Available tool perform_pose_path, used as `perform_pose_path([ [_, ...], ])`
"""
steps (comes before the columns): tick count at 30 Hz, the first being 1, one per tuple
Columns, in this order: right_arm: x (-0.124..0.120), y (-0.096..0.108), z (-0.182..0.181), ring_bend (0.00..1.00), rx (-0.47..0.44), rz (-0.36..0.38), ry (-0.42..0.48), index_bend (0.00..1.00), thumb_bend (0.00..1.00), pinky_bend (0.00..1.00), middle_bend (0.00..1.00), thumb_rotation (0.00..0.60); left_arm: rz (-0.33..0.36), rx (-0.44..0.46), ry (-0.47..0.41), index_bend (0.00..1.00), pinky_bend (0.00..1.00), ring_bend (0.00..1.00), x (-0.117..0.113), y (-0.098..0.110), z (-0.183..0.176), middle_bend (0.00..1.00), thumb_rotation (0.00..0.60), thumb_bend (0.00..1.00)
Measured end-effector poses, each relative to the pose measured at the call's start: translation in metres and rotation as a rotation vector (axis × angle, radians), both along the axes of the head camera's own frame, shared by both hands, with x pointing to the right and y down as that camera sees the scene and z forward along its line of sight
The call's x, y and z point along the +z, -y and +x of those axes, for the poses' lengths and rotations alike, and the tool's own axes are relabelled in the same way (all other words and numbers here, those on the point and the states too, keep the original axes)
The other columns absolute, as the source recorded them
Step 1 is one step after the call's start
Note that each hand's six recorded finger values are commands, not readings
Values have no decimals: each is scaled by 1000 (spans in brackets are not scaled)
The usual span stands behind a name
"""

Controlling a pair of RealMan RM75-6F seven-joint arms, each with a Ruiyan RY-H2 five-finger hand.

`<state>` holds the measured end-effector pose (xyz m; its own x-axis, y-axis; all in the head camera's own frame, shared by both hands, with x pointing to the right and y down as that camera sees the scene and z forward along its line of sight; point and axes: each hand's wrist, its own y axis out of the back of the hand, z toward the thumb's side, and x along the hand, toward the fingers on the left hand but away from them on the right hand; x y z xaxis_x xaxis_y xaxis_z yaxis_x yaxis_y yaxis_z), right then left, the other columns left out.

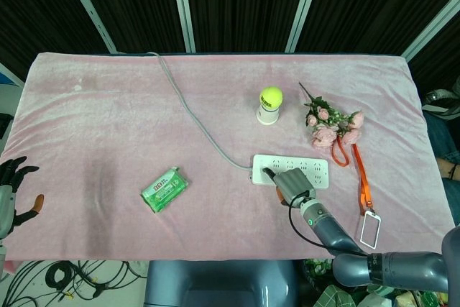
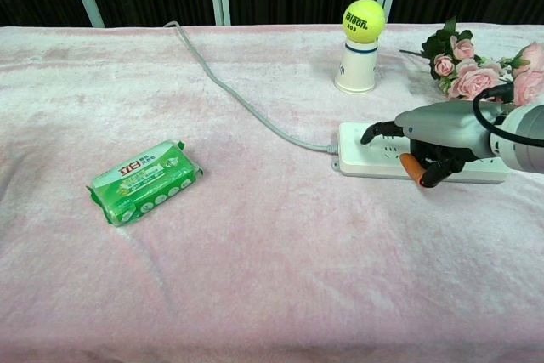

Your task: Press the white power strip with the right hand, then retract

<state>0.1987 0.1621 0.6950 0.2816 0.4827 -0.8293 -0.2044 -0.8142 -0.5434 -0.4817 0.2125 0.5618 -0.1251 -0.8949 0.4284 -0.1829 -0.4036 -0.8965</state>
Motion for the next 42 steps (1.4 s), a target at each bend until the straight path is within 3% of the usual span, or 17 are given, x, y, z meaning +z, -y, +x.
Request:
perform_pose_path([
  [13,8,-9,6,975,-30,-44,-54,437,791,1000,925,600,-2,4,0,257,104,43,0,0,1,96,600,374],
  [15,10,-11,6,972,-33,-54,-60,398,791,1000,922,600,-2,4,0,257,104,43,0,-1,1,96,600,374],
  [20,5,-3,0,953,-10,-24,-28,99,759,1000,882,600,-4,2,0,257,104,43,0,0,0,97,600,374],
  [22,-1,4,-4,940,8,10,1,25,746,999,854,600,-5,1,-1,257,107,43,0,-1,0,97,600,374],
  [28,-29,28,-9,876,95,135,98,0,608,953,738,600,-4,-2,-3,257,111,43,0,-1,0,97,600,374],
  [31,-46,40,-8,720,148,196,153,0,452,829,533,600,-4,-2,-4,257,111,43,-1,-1,0,97,600,374],
  [35,-69,50,4,340,204,260,195,0,217,385,166,600,-3,-4,-5,257,111,43,-1,-2,-1,97,600,374],
  [37,-82,53,20,254,211,297,177,0,178,283,92,600,-3,-4,-5,257,111,43,-1,-2,-1,96,600,374],
  [42,-119,44,68,219,195,415,108,0,169,255,67,600,1,-9,-10,257,111,43,-2,-2,0,97,600,374],
])
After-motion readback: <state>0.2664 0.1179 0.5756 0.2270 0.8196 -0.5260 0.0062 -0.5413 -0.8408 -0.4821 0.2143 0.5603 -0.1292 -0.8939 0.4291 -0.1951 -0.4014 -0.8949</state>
